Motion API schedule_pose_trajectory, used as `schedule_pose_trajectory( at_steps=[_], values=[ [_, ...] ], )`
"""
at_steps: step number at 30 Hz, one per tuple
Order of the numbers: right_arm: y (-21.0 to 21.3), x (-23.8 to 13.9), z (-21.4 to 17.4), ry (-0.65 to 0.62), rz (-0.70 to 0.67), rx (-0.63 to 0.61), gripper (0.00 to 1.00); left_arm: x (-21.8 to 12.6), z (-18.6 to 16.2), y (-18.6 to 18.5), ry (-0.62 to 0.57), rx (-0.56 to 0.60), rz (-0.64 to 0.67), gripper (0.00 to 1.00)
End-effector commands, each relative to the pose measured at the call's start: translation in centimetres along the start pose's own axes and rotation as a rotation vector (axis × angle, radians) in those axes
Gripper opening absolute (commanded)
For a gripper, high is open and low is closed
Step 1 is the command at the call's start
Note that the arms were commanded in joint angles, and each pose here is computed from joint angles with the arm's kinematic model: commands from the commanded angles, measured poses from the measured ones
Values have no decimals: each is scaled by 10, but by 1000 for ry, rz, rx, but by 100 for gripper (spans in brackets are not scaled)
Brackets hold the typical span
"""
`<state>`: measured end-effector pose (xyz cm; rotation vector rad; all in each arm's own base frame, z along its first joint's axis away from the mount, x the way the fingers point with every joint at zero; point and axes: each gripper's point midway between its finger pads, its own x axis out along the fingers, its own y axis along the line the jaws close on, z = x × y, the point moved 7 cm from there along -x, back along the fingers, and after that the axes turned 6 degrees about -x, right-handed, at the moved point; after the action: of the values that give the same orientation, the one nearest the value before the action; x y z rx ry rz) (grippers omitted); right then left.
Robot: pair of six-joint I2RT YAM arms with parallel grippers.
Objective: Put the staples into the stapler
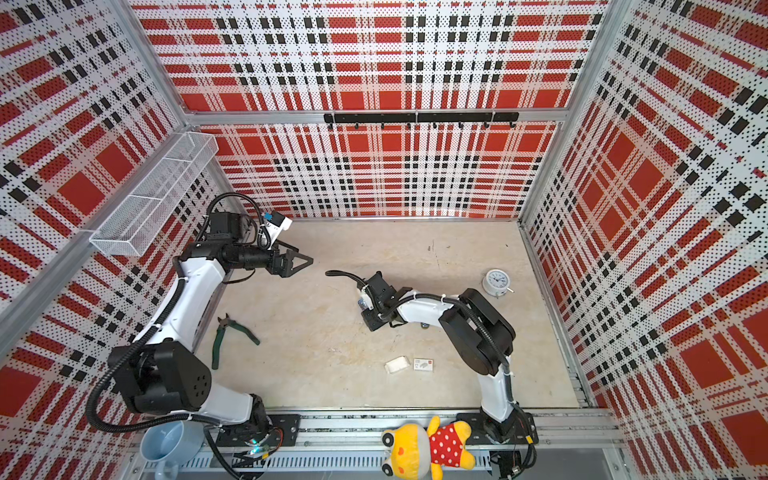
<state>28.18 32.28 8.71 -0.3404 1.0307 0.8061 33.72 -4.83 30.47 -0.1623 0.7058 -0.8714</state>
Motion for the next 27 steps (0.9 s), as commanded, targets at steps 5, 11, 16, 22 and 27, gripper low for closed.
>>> schedule_pose_trajectory(
  at_steps=[5, 11, 16, 22, 27],
  values=[
    [5, -5, 2, -1, -17, -40, 31, -18, 3, -13, -22, 63, 2, 99],
    [2, -31, 18, -78, -13, 1, 36, -18, 3, -13, -19, 78, -10, 99],
    [1, -48, 19, -120, -3, 69, 36, -10, 2, -4, 33, 123, -19, 100],
    [-4, -75, -5, -93, 12, 330, 34, 28, 5, 17, 224, 185, 39, 100],
    [19, -79, -26, -63, 163, 461, 32, 54, 2, 40, 279, 83, 21, 99]
  ],
)
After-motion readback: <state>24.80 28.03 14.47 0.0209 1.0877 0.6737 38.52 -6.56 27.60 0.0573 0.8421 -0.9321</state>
